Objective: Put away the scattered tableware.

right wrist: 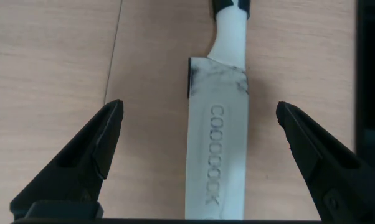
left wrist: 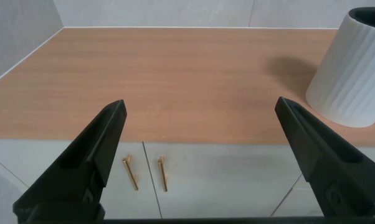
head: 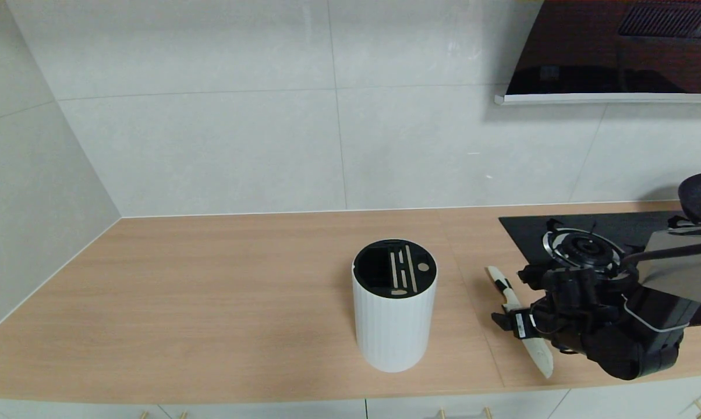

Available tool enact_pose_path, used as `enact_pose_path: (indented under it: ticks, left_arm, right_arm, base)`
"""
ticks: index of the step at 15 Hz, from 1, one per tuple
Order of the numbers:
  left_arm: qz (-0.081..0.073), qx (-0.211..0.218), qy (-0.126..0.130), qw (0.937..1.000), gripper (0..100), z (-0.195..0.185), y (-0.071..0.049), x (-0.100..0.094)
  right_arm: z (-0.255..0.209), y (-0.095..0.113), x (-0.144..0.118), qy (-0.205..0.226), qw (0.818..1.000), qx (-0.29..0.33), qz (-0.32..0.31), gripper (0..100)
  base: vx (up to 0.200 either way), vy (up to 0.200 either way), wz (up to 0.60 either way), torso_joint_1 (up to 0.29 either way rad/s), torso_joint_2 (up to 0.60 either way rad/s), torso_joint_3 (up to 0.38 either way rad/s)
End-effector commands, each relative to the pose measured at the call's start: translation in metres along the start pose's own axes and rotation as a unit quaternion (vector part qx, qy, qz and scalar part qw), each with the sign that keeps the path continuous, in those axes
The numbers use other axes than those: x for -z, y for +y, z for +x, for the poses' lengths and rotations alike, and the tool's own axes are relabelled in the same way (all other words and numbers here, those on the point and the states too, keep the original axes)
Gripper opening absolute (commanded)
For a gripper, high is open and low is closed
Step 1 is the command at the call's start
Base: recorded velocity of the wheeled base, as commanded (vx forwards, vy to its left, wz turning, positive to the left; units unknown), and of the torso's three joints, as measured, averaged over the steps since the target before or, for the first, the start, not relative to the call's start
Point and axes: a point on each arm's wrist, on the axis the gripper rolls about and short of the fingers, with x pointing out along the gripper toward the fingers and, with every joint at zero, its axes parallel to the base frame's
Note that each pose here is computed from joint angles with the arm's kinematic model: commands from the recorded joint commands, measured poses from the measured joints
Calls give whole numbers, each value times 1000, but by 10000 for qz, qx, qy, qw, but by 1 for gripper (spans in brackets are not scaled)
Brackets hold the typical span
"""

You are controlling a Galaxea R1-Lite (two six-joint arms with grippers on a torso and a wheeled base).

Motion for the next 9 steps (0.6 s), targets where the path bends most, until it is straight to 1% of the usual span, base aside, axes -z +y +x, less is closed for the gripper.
enact_pose_path:
  ticks: [1,9]
  left_arm:
    - [-1,-7,4,10000,100,0,0,0]
    - [-1,-7,4,10000,100,0,0,0]
  right_arm:
    - [5,0,2,18,10000,5,5,100]
    - [20,-10,3,15,9998,129,158,100]
  base:
    - [0,0,0,0,0,0]
    - [0,0,0,0,0,0]
